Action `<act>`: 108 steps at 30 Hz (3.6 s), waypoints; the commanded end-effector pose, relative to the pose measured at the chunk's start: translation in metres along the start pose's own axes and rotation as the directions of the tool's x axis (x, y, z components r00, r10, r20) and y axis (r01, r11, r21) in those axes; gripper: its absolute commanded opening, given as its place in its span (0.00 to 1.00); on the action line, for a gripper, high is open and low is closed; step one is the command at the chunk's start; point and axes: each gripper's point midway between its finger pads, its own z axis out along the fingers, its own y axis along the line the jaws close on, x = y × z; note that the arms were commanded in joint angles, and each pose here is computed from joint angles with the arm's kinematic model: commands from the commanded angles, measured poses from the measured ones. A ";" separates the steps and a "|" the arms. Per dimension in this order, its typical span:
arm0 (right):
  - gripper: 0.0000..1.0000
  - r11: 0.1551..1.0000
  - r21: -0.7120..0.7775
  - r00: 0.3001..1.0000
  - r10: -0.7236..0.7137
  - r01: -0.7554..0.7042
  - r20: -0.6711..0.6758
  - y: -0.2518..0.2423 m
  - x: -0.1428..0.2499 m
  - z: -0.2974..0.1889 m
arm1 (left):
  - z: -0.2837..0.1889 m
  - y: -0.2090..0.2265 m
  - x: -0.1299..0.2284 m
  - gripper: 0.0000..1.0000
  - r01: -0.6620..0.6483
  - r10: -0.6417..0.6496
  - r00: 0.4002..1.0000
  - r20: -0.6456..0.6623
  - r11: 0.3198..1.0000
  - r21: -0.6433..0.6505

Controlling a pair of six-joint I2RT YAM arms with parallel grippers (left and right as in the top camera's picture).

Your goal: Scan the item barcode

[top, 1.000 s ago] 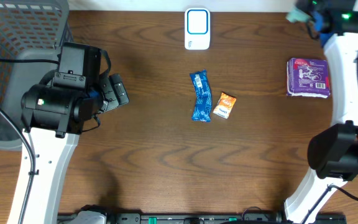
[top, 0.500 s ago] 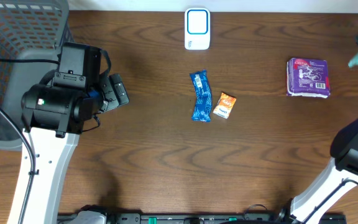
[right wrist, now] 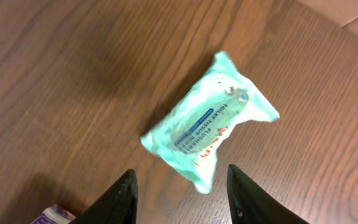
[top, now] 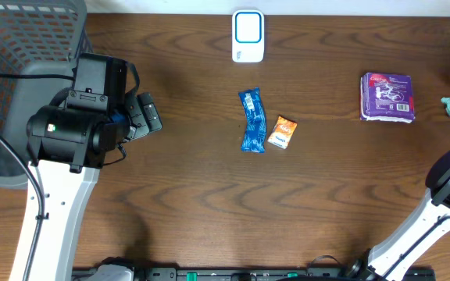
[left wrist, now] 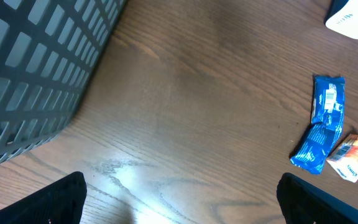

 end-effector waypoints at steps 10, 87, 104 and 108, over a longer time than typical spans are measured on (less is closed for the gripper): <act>0.85 0.886 -0.463 0.963 -0.156 0.038 -0.219 0.105 0.065 -0.075 | -0.004 0.004 -0.003 0.98 -0.002 0.002 1.000 0.018 1.000 -0.011; 0.08 0.676 0.554 0.690 -0.685 0.486 0.232 0.122 0.071 -0.164 | -0.004 0.004 -0.003 0.98 -0.002 0.002 1.000 0.018 1.000 -0.011; 0.70 0.513 0.202 0.500 -0.859 0.834 0.115 0.228 0.234 -0.119 | -0.004 0.004 -0.003 0.98 -0.002 0.002 1.000 0.018 1.000 -0.011; 0.74 0.541 -0.050 0.541 -0.824 0.839 0.166 0.248 0.249 -0.157 | -0.004 0.004 -0.003 0.98 -0.002 0.002 1.000 0.018 1.000 -0.011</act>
